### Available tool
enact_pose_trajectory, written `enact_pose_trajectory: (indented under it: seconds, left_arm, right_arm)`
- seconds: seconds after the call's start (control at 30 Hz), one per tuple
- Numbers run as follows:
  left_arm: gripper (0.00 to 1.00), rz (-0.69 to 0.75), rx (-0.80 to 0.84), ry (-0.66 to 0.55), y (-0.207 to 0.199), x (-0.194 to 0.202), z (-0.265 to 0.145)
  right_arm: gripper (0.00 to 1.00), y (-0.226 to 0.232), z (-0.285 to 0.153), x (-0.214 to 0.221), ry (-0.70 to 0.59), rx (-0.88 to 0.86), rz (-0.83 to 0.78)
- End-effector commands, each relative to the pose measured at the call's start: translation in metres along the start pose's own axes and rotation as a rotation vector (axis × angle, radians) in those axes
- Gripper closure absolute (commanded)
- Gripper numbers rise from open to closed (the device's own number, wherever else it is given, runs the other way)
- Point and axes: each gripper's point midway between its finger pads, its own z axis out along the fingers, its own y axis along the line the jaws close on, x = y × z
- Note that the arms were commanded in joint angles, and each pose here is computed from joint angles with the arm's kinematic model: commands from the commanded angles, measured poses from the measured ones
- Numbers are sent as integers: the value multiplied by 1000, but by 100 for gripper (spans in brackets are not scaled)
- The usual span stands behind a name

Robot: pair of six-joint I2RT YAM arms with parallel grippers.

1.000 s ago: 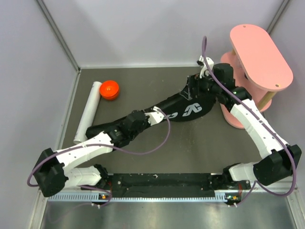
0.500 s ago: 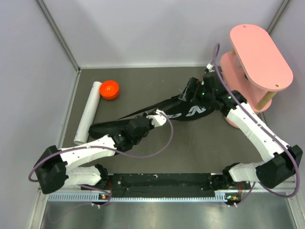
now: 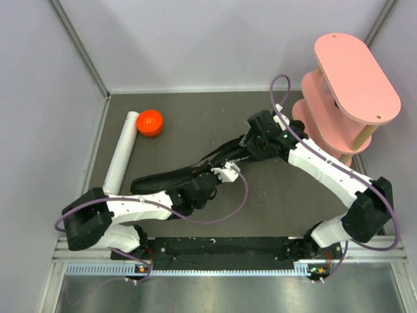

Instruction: Pack up the badminton gear

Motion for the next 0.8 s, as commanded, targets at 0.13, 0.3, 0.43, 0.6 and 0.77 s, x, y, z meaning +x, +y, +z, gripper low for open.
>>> enact_pose_trajectory:
  seconds: [0.13, 0.3, 0.43, 0.6, 0.77]
  left_arm:
    - [100, -172, 58, -124, -7, -29, -14]
    - [62, -318, 319, -131, -32, -40, -44]
    - [42, -490, 406, -173, -19, -58, -65]
    - [29, -720, 473, -180, 16, -77, -69]
    - [21, -756, 569, -150, 19, -95, -45]
  right_arm:
    - [72, 8, 10, -12, -76, -2, 24]
    - [100, 16, 11, 5, -27, -139, -18]
    - [100, 21, 5, 15, -23, -286, -64]
    - [100, 25, -2, 30, 17, -401, -102]
    - [100, 28, -7, 33, 20, -444, -106]
